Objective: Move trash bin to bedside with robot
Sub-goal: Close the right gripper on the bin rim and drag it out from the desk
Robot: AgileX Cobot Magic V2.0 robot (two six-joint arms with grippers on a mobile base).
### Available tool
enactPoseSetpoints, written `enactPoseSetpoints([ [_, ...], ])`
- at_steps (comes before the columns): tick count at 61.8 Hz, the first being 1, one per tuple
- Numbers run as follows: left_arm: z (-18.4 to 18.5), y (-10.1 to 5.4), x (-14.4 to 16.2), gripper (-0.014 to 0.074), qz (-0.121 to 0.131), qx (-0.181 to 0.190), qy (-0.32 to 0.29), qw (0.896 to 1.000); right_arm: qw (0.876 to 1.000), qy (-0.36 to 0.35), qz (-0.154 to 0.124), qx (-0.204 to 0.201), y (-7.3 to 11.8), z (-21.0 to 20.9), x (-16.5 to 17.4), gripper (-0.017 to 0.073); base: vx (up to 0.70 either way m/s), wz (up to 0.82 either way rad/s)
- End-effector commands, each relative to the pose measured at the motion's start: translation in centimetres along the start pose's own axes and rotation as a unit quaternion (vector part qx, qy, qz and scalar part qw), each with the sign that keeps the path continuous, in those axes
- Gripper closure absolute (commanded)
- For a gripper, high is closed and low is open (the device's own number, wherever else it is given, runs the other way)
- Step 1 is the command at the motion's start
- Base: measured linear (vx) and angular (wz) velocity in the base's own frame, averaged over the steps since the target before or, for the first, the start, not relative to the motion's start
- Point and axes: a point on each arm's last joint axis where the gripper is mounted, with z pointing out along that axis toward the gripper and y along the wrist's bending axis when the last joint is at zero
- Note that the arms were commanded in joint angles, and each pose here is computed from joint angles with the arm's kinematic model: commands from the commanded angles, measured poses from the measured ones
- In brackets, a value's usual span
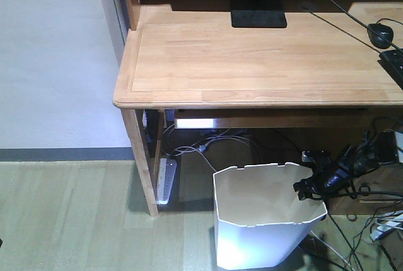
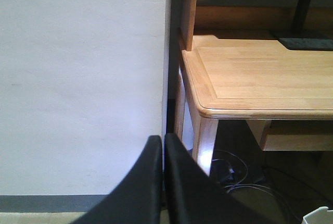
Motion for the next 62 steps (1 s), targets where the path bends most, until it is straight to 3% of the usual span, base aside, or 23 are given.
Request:
enactPoseSetpoints([
  [1, 0.2, 0.0, 0.2, 0.0599, -0.008, 0.005, -0.028, 1.000, 1.000, -0.023, -0.003, -0.015, -0.4, -2.3, -2.6, 0.0354, 0.00, 0.00],
  [7, 0.2, 0.0, 0.2, 0.0599, -0.008, 0.005, -0.028, 1.000, 0.999, -0.025, -0.012, -0.045, 0.0, -2.6, -3.1, 0.0579, 0.00, 0.00],
  [14, 0.2, 0.0, 0.2, 0.0599, -0.008, 0.005, -0.028, 1.000, 0.995, -0.041, -0.024, -0.087, 0.7, -3.4, -3.7, 0.0572, 0.00, 0.00],
  [24, 0.2, 0.0, 0.2, 0.0599, -0.008, 0.005, -0.028, 1.000, 0.990, -0.068, 0.001, -0.123, 1.0, -4.8, -3.5, 0.0566, 0.00, 0.00],
  [36, 0.2, 0.0, 0.2, 0.0599, -0.008, 0.005, -0.028, 1.000, 0.986, -0.096, -0.018, -0.132, 2.5, -7.5, -2.1, 0.0566, 0.00, 0.00],
  [62, 0.2, 0.0, 0.2, 0.0599, -0.008, 0.005, -0.028, 1.000, 0.985, -0.091, -0.018, -0.148, 6.5, -15.9, 2.7, 0.0566, 0.00, 0.00],
])
